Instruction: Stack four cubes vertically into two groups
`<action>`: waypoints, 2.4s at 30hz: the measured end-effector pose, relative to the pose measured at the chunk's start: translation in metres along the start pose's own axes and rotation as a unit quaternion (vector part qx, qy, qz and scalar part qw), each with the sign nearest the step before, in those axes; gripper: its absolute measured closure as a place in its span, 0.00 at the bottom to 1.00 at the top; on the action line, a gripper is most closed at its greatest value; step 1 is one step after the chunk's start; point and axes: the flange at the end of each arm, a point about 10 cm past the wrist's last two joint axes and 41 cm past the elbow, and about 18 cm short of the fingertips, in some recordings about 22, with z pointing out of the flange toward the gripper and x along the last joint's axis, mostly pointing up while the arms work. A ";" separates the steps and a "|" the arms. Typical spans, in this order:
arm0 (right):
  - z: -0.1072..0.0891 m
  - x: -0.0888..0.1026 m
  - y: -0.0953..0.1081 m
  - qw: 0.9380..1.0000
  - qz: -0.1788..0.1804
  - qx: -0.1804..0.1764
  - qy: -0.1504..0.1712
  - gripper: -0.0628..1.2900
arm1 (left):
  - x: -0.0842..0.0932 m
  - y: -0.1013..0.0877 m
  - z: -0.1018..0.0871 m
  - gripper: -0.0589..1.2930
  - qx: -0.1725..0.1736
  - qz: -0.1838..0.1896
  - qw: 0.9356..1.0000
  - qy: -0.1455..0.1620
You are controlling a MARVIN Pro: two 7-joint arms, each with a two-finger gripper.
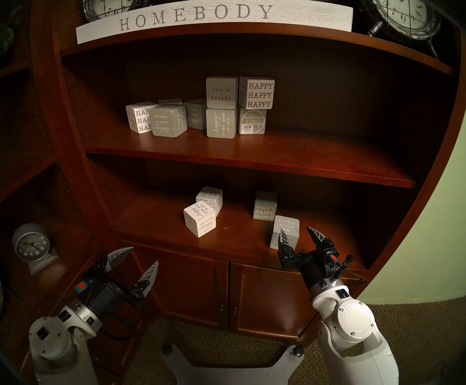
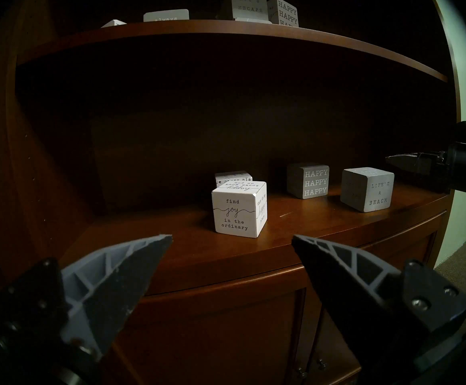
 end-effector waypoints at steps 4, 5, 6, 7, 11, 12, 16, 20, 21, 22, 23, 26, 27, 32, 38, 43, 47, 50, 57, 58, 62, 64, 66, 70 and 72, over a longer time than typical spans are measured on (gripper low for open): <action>0.008 -0.003 0.000 1.000 0.001 -0.007 -0.004 0.07 | 0.000 0.000 0.000 0.07 0.000 0.000 1.000 0.000; 0.009 -0.004 0.000 1.000 0.002 -0.009 -0.006 0.07 | 0.000 0.000 0.000 0.07 0.000 0.000 1.000 0.000; 0.011 -0.006 0.000 1.000 0.003 -0.011 -0.008 0.07 | 0.000 0.000 0.000 0.07 0.000 0.000 1.000 0.000; 0.014 -0.009 0.000 1.000 0.004 -0.013 -0.011 0.07 | 0.000 0.000 0.000 0.07 0.000 0.000 1.000 0.000; 0.020 -0.015 -0.001 1.000 0.009 -0.018 -0.017 0.07 | 0.000 0.000 0.000 0.07 0.000 0.000 1.000 0.000; 0.022 -0.016 -0.001 1.000 0.010 -0.020 -0.018 0.07 | 0.000 0.000 0.000 0.07 0.000 0.000 1.000 0.000; 0.027 -0.016 -0.003 1.000 0.013 -0.024 -0.016 0.07 | 0.000 0.000 0.000 0.07 0.000 0.000 1.000 0.000; 0.032 -0.014 -0.005 1.000 0.015 -0.025 -0.011 0.07 | 0.000 0.000 0.000 0.07 0.000 0.000 1.000 0.000; 0.032 -0.014 -0.005 1.000 0.016 -0.024 -0.011 0.07 | 0.000 0.000 0.000 0.07 0.000 0.000 1.000 0.000; 0.034 -0.013 -0.006 1.000 0.016 -0.024 -0.010 0.07 | 0.000 0.000 0.000 0.07 0.000 0.000 1.000 0.000; 0.034 -0.013 -0.006 1.000 0.016 -0.024 -0.010 0.07 | 0.000 0.000 0.000 0.07 0.000 0.000 1.000 0.000; 0.036 -0.013 -0.008 1.000 0.017 -0.022 -0.009 0.07 | 0.000 0.000 0.000 0.07 0.000 0.000 1.000 0.000; 0.036 -0.013 -0.008 1.000 0.017 -0.022 -0.009 0.07 | 0.000 0.000 0.000 0.07 0.000 0.000 1.000 0.000; 0.039 -0.015 -0.011 1.000 0.017 -0.022 -0.010 0.07 | 0.000 0.000 0.000 0.07 0.000 0.000 1.000 0.000; 0.041 -0.018 -0.013 1.000 0.012 -0.024 -0.014 0.07 | 0.000 0.000 0.000 0.07 0.000 0.000 1.000 0.000; 0.043 -0.020 -0.015 0.999 0.009 -0.027 -0.015 0.07 | 0.000 0.000 0.000 0.07 0.000 0.000 1.000 0.000; 0.047 -0.021 -0.016 0.999 0.010 -0.033 -0.016 0.07 | 0.000 0.000 0.000 0.07 0.000 0.000 1.000 0.000; 0.048 -0.022 -0.016 0.999 0.011 -0.036 -0.015 0.06 | 0.000 0.000 0.000 0.07 0.000 0.000 1.000 0.000; 0.050 -0.023 -0.016 0.999 0.013 -0.041 -0.016 0.06 | 0.000 0.000 0.000 0.07 0.000 0.000 1.000 0.000; 0.050 -0.023 -0.016 0.999 0.012 -0.041 -0.017 0.06 | 0.000 0.000 0.000 0.07 0.000 0.000 1.000 0.000; 0.051 -0.025 -0.016 0.999 0.012 -0.041 -0.019 0.06 | 0.000 0.000 0.000 0.07 0.000 0.000 1.000 0.000; 0.052 -0.027 -0.016 0.999 0.011 -0.040 -0.021 0.06 | 0.000 0.000 0.000 0.07 0.000 0.000 1.000 0.000; 0.052 -0.028 -0.015 0.999 0.011 -0.039 -0.022 0.06 | 0.000 0.000 0.000 0.07 0.000 0.000 1.000 0.000; 0.049 -0.043 -0.017 0.998 0.010 -0.033 -0.045 0.05 | 0.000 0.000 0.000 0.07 0.000 0.000 1.000 0.000; 0.048 -0.049 -0.018 0.998 0.010 -0.032 -0.052 0.05 | 0.000 0.000 0.000 0.07 0.000 0.000 1.000 0.000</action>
